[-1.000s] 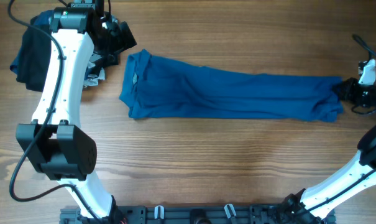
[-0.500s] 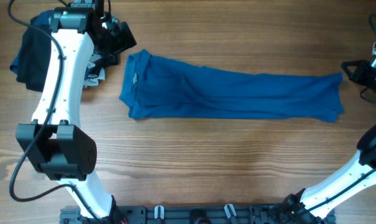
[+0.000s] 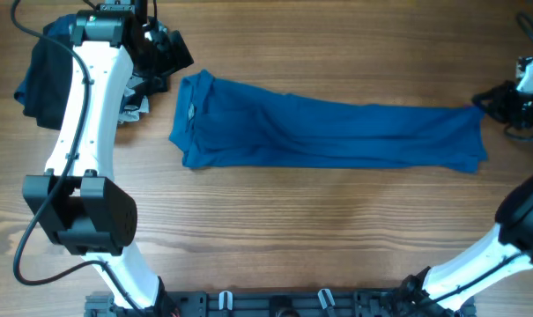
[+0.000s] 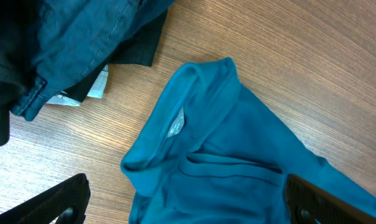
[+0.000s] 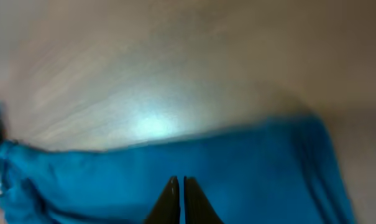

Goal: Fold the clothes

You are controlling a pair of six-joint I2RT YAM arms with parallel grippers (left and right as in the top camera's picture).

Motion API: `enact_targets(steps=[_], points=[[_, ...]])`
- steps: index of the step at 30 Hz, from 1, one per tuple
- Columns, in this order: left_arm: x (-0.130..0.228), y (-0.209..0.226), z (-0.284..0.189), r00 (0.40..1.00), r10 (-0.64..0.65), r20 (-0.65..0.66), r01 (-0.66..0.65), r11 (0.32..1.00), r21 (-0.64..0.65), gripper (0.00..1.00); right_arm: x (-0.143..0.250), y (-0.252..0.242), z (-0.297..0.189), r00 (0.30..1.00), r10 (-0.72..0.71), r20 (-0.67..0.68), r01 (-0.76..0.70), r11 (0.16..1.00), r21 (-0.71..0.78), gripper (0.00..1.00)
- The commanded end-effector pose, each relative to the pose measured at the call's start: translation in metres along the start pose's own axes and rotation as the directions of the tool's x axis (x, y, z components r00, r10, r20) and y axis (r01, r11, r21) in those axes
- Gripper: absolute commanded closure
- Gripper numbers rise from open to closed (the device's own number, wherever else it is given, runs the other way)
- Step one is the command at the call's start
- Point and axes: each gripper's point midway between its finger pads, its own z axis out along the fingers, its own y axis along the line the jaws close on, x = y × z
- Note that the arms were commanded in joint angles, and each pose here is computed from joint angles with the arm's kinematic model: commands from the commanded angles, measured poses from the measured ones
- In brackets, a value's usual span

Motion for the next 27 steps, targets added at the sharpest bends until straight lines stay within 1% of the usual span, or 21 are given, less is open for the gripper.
enact_targets(steps=[1,3,4,7,9,10,11,12,14,16,19,23,25,27], points=[[0.002,-0.001,0.002,1.0,-0.004,-0.013,0.004,1.0,0.01,0.0,0.015,-0.034,-0.006,0.99,0.142,-0.021,-0.134,0.968,0.213,0.96],[0.002,-0.001,0.002,1.0,-0.004,-0.013,0.004,1.0,0.01,0.0,0.02,-0.002,0.016,0.999,0.016,-0.035,-0.016,1.0,0.013,0.96],[0.002,-0.001,0.002,1.0,-0.004,-0.013,0.004,1.0,0.01,0.0,0.025,0.007,0.026,0.999,-0.008,-0.038,0.007,0.999,-0.041,0.96],[0.002,-0.001,0.002,1.0,-0.004,-0.013,0.004,1.0,0.01,0.0,0.044,0.01,0.056,0.997,-0.028,-0.077,0.023,0.998,-0.057,0.96],[0.002,-0.001,0.002,1.0,-0.004,-0.013,0.004,1.0,0.01,0.0,0.06,0.016,0.074,0.991,-0.075,-0.114,0.068,0.995,-0.07,0.96],[0.002,-0.001,0.002,1.0,-0.004,-0.013,0.004,1.0,0.01,0.0,0.068,0.013,0.081,0.988,-0.076,-0.135,0.07,0.996,-0.046,0.96],[0.002,-0.001,0.002,1.0,-0.004,-0.013,0.004,1.0,0.01,0.0,0.077,0.004,0.086,0.987,-0.024,-0.159,0.028,0.999,0.022,0.96],[0.002,-0.001,0.002,1.0,-0.004,-0.013,0.004,1.0,0.01,0.0,0.085,-0.013,0.087,0.983,0.041,-0.177,-0.018,0.991,0.134,0.96],[0.002,-0.001,0.002,1.0,-0.004,-0.013,0.004,1.0,0.01,0.0,0.097,-0.048,0.08,0.973,0.146,-0.176,-0.079,0.938,0.338,0.96],[0.002,-0.001,0.002,1.0,-0.004,-0.013,0.004,1.0,0.01,0.0,0.108,-0.065,0.074,0.964,0.199,-0.176,-0.108,0.898,0.426,0.96],[0.002,-0.001,0.002,1.0,-0.004,-0.013,0.004,1.0,0.01,0.0,0.124,-0.077,0.08,0.959,0.226,-0.17,-0.125,0.878,0.462,0.96],[0.002,-0.001,0.002,1.0,-0.004,-0.013,0.004,1.0,0.01,0.0,0.149,-0.085,0.091,0.952,0.255,-0.171,-0.149,0.871,0.469,0.96],[0.002,-0.001,0.002,1.0,-0.004,-0.013,0.004,1.0,0.01,0.0,0.146,-0.078,0.092,0.957,0.223,-0.184,-0.126,0.895,0.428,0.96],[0.002,-0.001,0.002,1.0,-0.004,-0.013,0.004,1.0,0.01,0.0,0.133,-0.063,0.09,0.965,0.187,-0.183,-0.111,0.926,0.36,0.96]])
